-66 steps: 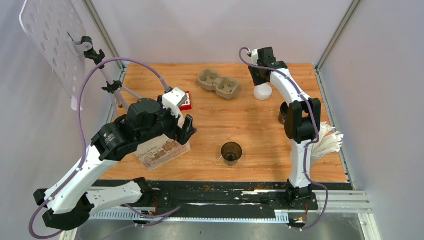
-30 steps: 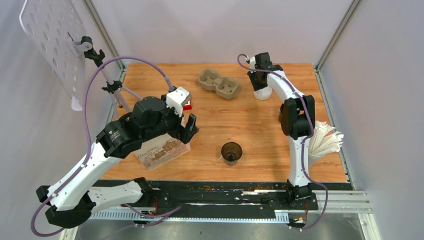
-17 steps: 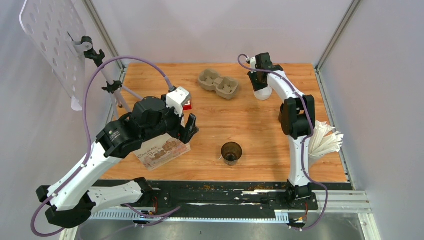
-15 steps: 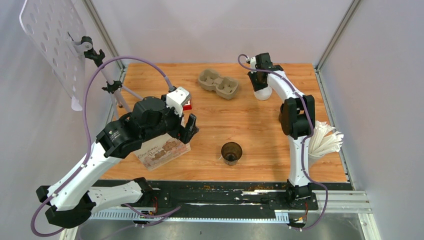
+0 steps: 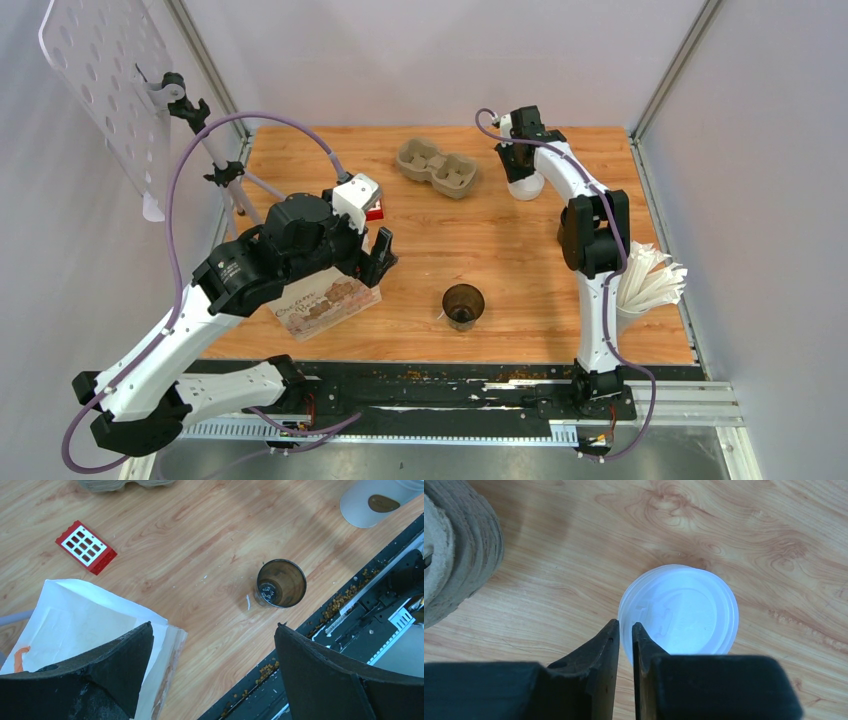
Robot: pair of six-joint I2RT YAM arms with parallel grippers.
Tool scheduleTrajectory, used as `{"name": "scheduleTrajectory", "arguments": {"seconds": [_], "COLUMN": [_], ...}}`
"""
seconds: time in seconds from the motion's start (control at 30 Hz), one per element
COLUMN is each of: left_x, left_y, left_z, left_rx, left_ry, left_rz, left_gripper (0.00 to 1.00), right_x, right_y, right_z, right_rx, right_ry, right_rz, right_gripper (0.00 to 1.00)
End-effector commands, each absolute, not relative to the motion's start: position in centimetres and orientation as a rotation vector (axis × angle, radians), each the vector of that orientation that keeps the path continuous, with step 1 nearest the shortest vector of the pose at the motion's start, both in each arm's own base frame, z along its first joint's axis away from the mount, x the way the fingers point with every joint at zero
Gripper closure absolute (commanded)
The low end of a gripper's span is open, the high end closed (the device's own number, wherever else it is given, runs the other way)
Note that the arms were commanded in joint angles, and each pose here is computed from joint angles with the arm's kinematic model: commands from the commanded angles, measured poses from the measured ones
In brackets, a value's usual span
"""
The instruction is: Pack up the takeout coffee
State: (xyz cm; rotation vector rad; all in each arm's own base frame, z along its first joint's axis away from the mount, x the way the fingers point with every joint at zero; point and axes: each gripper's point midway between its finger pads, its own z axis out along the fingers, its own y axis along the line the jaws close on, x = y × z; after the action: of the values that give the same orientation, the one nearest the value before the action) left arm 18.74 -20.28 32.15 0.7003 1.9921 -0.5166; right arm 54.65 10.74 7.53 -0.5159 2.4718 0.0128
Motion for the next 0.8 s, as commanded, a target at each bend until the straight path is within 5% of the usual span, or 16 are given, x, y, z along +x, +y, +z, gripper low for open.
{"name": "scheduleTrajectory", "arguments": {"seconds": [0.0,0.33,0.53,0.77], "left_x": [19.0,18.9,19.0,18.9], "left_y": [-20.5,-20.5,-20.4,-20.3], "left_z": [33.5,33.6,33.6,33.8], "left_rx": [0.679,0.676,0.675,0.669], "left_ry": [1.938,1.935,1.934,1.928], "left_rz": [-0.537,-0.538,-0.533,-0.539], "left_gripper": [0.03,0.03,0.03,0.03], "right_x": [55.4,55.3,55.3,55.4], "right_y": [10.9,10.7,10.8,11.1], "right_z": [7.3,6.8,7.3,10.8], "right_rx": [-0.512,-0.510,-0.517,-0.514], "right_ry": [2.455,2.468,2.456,2.401], "right_rz": [0.025,0.021,0.025,0.038], "right_gripper": [0.85,0.86,1.00,1.00]}}
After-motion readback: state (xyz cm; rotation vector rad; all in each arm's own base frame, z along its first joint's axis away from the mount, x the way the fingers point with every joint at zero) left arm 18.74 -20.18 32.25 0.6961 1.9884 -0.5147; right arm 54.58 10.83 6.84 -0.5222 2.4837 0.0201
